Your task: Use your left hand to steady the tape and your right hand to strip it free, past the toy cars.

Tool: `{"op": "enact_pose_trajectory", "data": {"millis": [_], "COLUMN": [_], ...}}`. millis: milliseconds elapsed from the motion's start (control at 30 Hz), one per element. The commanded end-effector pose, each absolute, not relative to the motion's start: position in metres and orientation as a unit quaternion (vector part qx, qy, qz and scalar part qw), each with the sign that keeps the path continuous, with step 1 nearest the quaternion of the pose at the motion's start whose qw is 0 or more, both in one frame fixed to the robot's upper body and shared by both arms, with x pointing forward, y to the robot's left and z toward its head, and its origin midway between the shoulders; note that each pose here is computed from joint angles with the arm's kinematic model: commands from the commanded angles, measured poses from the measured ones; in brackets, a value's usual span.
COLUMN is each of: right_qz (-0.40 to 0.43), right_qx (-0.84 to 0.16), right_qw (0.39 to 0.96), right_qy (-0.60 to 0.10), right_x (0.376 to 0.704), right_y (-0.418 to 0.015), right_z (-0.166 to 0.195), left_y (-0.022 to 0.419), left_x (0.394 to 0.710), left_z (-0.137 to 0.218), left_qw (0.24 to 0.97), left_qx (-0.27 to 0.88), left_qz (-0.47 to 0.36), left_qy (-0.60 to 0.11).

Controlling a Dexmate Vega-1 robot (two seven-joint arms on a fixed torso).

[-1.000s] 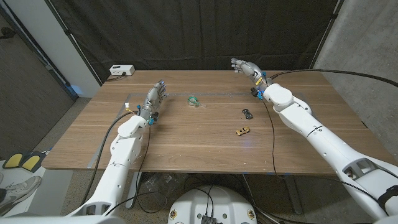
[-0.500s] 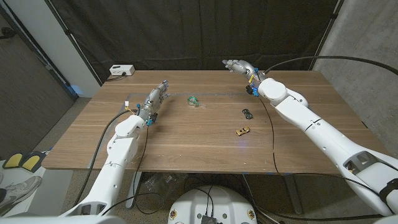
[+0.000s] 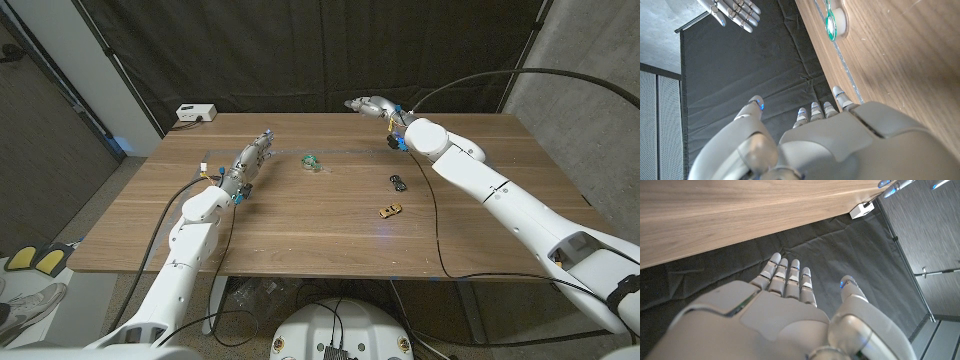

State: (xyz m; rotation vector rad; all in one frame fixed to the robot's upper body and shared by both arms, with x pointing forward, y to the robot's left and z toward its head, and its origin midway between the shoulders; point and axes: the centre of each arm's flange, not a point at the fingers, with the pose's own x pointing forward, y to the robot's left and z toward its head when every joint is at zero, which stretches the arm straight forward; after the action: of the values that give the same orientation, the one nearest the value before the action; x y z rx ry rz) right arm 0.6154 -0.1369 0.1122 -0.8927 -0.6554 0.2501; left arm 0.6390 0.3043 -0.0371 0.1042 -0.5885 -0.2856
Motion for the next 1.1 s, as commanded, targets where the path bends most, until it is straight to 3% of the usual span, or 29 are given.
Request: {"op": "enact_pose_trajectory", "data": {"millis": [33, 1100], "right_qz": [0.106, 0.103], "right_qx": [-0.487, -0.554], "right_qw": [0.816, 0.781], "right_qy": [-0.291, -0.269], "right_x": [0.610, 0.606], "right_y": [-0.114, -0.077], "right_z": [0.114, 0.112], "left_y": [0.310, 0.316], "left_x": [0.639, 0.638], "left_z": [-0.046, -0.050], "left_qw": [0.948, 0.949], "left_qx": [0.045, 0.042], "left_qz": [-0.140, -0.138], "left_qy": [-0.283, -0.280]}}
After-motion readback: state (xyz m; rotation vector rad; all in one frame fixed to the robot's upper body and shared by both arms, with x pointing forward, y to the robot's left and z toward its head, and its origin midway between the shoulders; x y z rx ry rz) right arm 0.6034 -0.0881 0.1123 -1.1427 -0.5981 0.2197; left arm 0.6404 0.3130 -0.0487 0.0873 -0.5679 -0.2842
